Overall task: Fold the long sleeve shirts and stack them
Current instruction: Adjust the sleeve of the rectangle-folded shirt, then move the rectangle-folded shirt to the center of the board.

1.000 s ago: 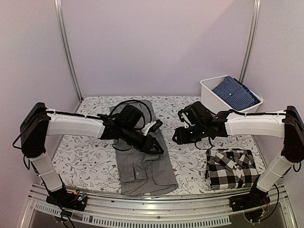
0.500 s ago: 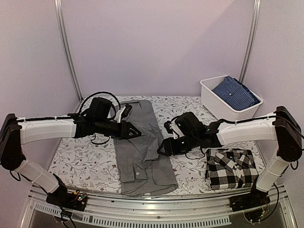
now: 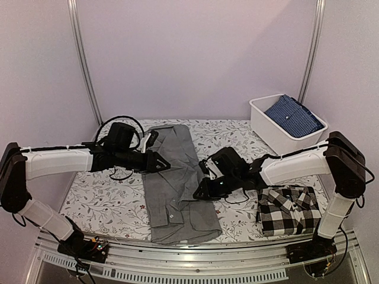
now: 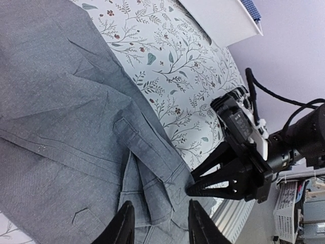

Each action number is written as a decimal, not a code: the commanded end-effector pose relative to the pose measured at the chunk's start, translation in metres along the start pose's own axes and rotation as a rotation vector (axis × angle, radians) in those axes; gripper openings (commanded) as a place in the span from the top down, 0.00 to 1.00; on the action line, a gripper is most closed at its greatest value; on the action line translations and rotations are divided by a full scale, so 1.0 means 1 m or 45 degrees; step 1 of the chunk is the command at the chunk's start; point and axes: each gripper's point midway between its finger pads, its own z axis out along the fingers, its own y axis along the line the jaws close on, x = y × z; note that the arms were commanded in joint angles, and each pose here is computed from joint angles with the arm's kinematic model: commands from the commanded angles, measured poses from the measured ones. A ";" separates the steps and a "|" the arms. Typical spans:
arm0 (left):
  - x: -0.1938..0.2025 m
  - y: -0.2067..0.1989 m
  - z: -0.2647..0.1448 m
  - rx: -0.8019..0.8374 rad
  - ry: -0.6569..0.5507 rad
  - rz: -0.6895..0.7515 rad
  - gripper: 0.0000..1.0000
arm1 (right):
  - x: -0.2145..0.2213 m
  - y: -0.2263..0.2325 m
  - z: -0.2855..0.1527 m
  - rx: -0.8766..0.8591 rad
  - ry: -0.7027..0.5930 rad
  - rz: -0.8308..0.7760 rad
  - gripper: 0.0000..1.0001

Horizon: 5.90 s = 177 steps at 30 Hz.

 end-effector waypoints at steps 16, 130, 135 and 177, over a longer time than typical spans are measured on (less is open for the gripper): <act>0.025 0.056 0.017 -0.104 0.089 -0.170 0.65 | 0.015 -0.078 -0.024 0.329 0.011 0.083 1.00; -0.002 0.075 0.018 -0.380 -0.055 -0.219 0.52 | -0.015 0.018 -0.013 0.285 0.062 -0.234 0.64; -0.041 0.071 0.013 -0.303 -0.169 -0.212 0.59 | -0.046 0.003 -0.018 0.289 -0.048 -0.174 0.77; -0.204 0.147 0.034 -0.349 -0.261 -0.155 0.50 | -0.100 -0.023 -0.060 0.220 -0.377 0.003 0.67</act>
